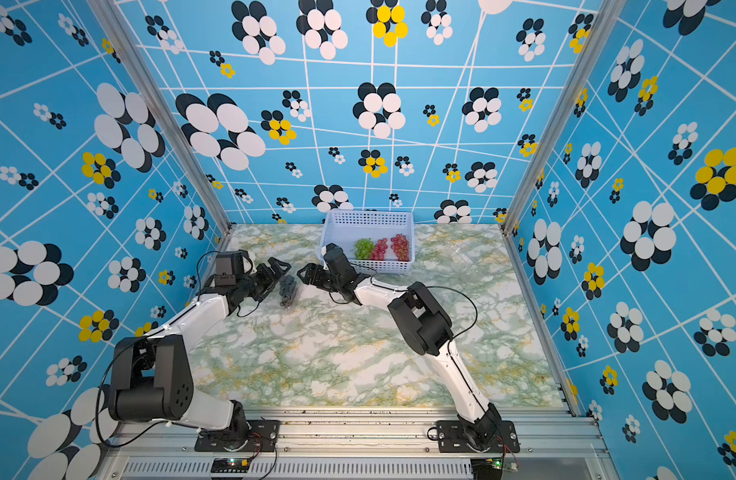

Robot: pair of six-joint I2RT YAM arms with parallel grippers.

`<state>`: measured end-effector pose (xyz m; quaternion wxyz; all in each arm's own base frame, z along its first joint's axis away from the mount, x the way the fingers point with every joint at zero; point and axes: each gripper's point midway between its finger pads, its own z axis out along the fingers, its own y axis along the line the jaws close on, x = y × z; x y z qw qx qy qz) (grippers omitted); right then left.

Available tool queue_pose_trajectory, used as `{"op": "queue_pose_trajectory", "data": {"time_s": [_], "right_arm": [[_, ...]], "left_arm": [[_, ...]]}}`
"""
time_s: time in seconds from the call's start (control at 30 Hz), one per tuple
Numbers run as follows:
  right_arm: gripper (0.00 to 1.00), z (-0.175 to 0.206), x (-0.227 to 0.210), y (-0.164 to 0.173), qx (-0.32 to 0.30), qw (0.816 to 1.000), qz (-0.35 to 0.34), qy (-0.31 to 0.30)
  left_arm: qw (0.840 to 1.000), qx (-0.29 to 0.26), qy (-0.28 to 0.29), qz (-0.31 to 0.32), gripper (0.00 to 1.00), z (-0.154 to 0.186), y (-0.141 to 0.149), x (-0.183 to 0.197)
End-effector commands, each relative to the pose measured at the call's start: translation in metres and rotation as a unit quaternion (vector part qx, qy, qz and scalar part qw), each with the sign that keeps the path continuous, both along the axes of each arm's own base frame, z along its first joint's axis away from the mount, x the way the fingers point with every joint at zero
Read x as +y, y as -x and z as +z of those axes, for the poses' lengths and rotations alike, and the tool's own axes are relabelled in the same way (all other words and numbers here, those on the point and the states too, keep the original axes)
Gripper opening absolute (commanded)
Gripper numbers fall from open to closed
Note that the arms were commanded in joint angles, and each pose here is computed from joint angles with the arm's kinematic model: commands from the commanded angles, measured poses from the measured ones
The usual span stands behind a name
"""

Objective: Pack grapes into containers
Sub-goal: Adjust the packing box at the center of the board.

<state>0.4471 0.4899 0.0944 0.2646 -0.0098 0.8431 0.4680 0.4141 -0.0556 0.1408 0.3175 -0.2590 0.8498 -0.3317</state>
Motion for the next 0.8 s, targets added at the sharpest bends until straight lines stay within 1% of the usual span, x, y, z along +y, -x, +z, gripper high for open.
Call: {"op": "queue_pose_trajectory", "data": {"time_s": [0.0, 0.3, 0.53, 0.77], "right_arm": [[0.79, 0.003, 0.005, -0.009, -0.002, 1.0, -0.007, -0.002], [0.73, 0.004, 0.014, -0.023, -0.005, 1.0, -0.013, -0.004], [0.67, -0.006, 0.012, -0.03, -0.004, 1.0, -0.024, 0.019], [0.6, -0.015, 0.017, -0.034, -0.002, 0.999, -0.02, 0.031]], "left_arm": [[1.0, 0.003, -0.001, -0.004, 1.0, -0.007, 0.005, -0.004], [1.0, 0.028, -0.002, 0.0, 1.0, -0.026, 0.022, -0.002], [0.999, 0.034, -0.003, 0.004, 0.99, -0.027, 0.036, 0.0], [0.999, 0.044, -0.004, 0.015, 1.0, -0.033, 0.051, 0.012]]}}
